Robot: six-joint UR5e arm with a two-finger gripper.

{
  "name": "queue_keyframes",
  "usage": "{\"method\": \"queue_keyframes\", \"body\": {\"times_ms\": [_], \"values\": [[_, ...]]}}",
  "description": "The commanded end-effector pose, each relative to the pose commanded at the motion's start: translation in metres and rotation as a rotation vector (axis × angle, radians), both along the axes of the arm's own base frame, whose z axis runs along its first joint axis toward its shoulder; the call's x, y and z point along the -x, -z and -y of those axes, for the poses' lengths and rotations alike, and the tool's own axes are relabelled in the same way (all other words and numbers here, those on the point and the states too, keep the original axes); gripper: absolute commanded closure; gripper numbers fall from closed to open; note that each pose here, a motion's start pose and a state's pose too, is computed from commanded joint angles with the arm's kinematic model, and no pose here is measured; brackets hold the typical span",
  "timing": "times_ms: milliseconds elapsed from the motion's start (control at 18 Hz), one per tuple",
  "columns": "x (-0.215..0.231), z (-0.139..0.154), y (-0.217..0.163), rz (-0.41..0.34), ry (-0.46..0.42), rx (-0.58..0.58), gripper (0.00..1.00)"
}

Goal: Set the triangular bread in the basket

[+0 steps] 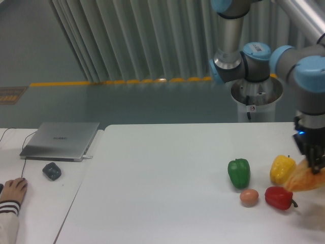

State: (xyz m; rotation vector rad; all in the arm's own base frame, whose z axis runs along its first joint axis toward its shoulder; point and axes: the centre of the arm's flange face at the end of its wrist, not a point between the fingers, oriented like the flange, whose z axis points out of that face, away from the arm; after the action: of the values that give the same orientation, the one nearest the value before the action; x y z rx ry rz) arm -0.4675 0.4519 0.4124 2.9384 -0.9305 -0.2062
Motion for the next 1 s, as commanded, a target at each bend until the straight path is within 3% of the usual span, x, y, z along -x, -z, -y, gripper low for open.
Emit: {"method": "queue_keyframes", "body": {"times_ms": [167, 556, 667, 778, 833, 944, 1000], "values": [[0.020, 0.021, 0.007, 0.006, -0.042, -0.006, 0.84], [0.074, 0.053, 0.024, -0.072, -0.138, -0.052, 0.84], [0.085, 0.057, 0.030, -0.093, -0.150, -0.065, 0.75], [0.092, 0.055, 0.039, -0.106, -0.153, -0.070, 0.73], [0.095, 0.057, 0.042, -0.105, -0.156, -0.068, 0.68], [0.102, 0.064, 0.044, -0.107, -0.166, -0.068, 0.45], [0.103, 0.065, 0.045, -0.107, -0.166, -0.067, 0.24]]}}
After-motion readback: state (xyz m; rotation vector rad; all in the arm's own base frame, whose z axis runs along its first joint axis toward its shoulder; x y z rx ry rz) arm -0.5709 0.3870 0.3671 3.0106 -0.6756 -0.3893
